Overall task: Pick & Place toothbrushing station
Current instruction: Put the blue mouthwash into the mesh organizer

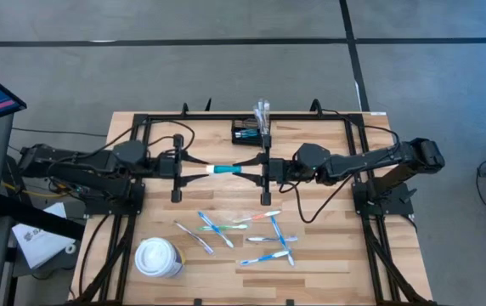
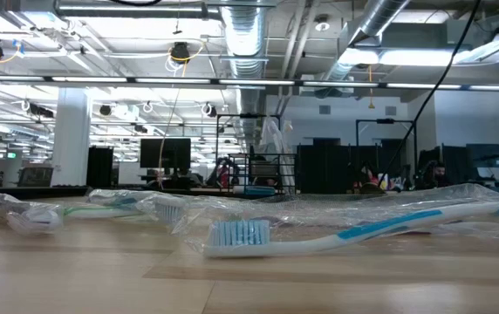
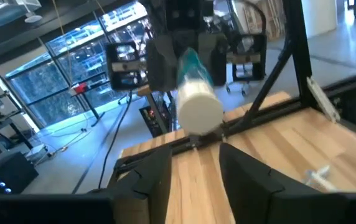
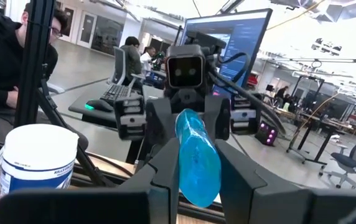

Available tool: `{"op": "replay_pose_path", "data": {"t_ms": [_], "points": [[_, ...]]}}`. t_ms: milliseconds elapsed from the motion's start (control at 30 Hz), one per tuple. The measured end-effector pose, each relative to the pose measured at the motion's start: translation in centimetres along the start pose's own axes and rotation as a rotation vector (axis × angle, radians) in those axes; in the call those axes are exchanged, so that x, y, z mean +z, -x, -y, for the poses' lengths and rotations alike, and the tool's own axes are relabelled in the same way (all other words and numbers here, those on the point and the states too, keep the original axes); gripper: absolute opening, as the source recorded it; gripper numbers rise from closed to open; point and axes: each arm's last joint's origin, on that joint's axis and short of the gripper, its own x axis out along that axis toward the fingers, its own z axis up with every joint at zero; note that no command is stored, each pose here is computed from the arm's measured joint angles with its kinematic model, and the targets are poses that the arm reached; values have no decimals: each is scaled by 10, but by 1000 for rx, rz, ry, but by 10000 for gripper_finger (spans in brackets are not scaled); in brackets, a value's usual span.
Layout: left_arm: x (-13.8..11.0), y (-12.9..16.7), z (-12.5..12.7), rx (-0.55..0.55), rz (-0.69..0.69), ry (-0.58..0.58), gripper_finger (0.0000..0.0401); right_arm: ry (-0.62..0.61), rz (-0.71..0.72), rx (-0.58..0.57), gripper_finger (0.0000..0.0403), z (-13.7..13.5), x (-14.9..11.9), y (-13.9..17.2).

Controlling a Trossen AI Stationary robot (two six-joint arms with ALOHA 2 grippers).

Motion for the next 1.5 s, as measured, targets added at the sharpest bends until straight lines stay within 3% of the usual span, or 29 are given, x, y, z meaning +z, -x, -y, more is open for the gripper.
{"op": "replay_pose_path", "data": {"t_ms": [267, 467, 900, 1500], "points": [[0, -10, 1, 13, 25, -4, 218, 0, -4, 1, 70, 0, 0, 0], [6, -10, 2, 5, 92, 2, 249, -1, 2, -1, 70, 0, 0, 0], [0, -40, 9, 31, 147, -40, 232, -1, 9, -3, 70, 0, 1, 0], [3, -41, 11, 31, 173, -33, 219, 0, -5, 1, 70, 0, -1, 0]]}}
